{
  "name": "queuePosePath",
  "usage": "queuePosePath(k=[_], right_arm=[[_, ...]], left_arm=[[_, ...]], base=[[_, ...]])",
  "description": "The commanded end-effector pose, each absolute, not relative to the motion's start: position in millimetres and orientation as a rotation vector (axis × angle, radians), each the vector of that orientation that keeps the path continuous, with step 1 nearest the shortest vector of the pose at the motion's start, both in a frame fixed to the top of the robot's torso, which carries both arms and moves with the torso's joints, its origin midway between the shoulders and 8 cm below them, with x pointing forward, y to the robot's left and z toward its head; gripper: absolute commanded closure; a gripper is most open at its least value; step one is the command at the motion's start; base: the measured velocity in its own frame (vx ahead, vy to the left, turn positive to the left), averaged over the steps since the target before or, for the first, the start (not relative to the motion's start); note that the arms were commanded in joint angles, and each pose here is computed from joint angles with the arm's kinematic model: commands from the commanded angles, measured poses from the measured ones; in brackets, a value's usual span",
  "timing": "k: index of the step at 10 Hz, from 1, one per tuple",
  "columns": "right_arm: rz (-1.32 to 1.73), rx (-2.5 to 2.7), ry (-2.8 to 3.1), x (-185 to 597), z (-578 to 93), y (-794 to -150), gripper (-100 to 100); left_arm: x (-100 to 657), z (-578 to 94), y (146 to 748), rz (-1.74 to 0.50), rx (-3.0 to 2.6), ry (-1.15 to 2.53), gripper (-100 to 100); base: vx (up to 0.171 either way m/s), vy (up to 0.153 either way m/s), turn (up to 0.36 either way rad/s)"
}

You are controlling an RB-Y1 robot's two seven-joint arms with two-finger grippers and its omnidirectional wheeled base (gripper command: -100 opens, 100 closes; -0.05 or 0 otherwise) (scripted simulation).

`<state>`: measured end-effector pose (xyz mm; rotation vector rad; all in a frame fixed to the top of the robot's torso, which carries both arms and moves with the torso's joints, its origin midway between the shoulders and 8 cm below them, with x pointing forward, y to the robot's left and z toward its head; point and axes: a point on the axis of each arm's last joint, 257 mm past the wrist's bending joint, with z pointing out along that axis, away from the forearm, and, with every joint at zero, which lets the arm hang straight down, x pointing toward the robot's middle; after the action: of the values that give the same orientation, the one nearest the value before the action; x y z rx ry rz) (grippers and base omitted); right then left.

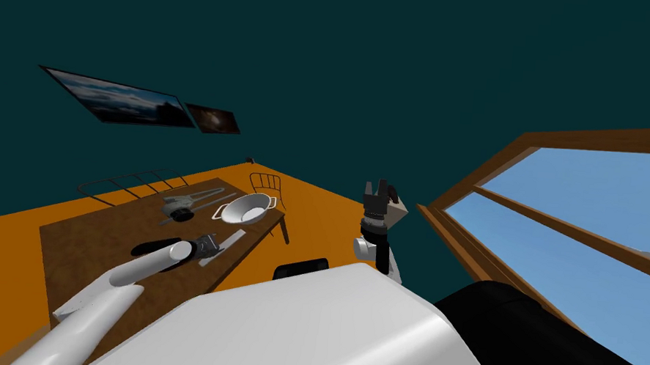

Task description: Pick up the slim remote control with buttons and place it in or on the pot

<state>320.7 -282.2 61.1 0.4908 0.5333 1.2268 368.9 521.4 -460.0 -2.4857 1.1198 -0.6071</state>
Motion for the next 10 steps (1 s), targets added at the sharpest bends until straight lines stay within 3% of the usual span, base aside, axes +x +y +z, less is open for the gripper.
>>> queuePosePath(k=[1,10], right_arm=[[1.227,0.491,0.533,320.7,61.1,-282.2,0],[1.227,0.491,0.533,320.7,61.1,-282.2,0]], left_arm=[[353.2,-469.2,526.2,-0.559,-2.547,1.101,-100],[247.7,-509.5,549.0,-0.225,-2.899,0.899,-100]], base=[[0.101,-0.014,-0.033],[0.108,-0.001,-0.032]])
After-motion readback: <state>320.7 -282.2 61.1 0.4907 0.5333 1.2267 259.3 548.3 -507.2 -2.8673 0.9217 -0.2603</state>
